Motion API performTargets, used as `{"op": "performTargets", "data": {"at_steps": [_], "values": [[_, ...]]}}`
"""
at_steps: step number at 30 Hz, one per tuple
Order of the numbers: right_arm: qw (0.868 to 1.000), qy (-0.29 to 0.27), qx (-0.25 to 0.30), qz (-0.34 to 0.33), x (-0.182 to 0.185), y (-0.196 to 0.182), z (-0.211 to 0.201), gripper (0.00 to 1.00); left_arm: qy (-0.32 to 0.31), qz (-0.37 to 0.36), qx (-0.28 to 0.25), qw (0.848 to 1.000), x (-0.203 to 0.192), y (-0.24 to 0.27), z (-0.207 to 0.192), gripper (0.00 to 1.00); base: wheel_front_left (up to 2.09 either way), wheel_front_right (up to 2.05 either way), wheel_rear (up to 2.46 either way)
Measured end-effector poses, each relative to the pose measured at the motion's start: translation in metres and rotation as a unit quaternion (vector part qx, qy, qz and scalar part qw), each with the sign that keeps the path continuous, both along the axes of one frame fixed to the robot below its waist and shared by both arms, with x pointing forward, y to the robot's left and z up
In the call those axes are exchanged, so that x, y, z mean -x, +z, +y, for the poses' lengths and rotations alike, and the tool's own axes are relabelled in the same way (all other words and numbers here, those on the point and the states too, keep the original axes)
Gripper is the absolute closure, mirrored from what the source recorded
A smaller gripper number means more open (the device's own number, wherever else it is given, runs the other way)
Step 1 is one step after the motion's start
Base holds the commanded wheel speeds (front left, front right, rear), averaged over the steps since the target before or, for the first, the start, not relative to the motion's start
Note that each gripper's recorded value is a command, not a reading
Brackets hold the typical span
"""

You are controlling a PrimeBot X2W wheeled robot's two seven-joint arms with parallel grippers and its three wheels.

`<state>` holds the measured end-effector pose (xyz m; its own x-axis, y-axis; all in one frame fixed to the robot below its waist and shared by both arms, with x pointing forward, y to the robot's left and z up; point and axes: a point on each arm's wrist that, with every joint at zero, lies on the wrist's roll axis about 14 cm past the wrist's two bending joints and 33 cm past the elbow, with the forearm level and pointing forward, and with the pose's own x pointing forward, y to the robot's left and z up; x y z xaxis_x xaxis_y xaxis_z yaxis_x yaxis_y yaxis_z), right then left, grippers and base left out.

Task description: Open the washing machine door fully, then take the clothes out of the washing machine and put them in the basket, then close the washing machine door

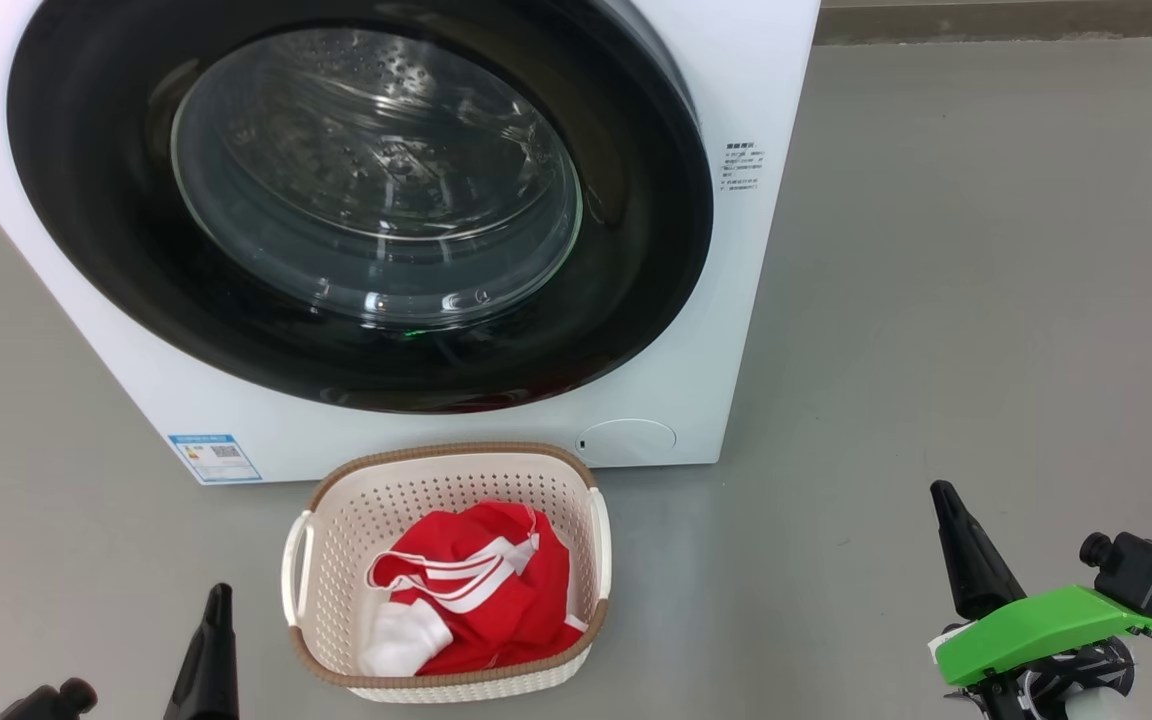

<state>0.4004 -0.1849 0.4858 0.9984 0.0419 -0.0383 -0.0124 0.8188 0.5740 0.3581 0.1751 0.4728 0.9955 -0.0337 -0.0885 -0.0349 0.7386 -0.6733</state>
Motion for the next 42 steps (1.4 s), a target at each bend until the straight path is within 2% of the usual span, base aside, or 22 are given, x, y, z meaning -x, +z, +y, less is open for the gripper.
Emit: {"op": "performTargets", "data": {"at_steps": [22, 42], "values": [[0.992, -0.022, -0.125, 0.010, 0.001, 0.003, -0.006, 1.00, 0.019, 0.016, 0.109, 0.994, -0.004, -0.002, 0.005, 1.00, 0.00, 0.00, 0.00], [0.971, -0.038, -0.233, 0.022, 0.008, -0.001, -0.013, 1.00, 0.028, 0.021, 0.203, 0.979, -0.008, -0.001, 0.007, 1.00, 0.00, 0.00, 0.00]]}}
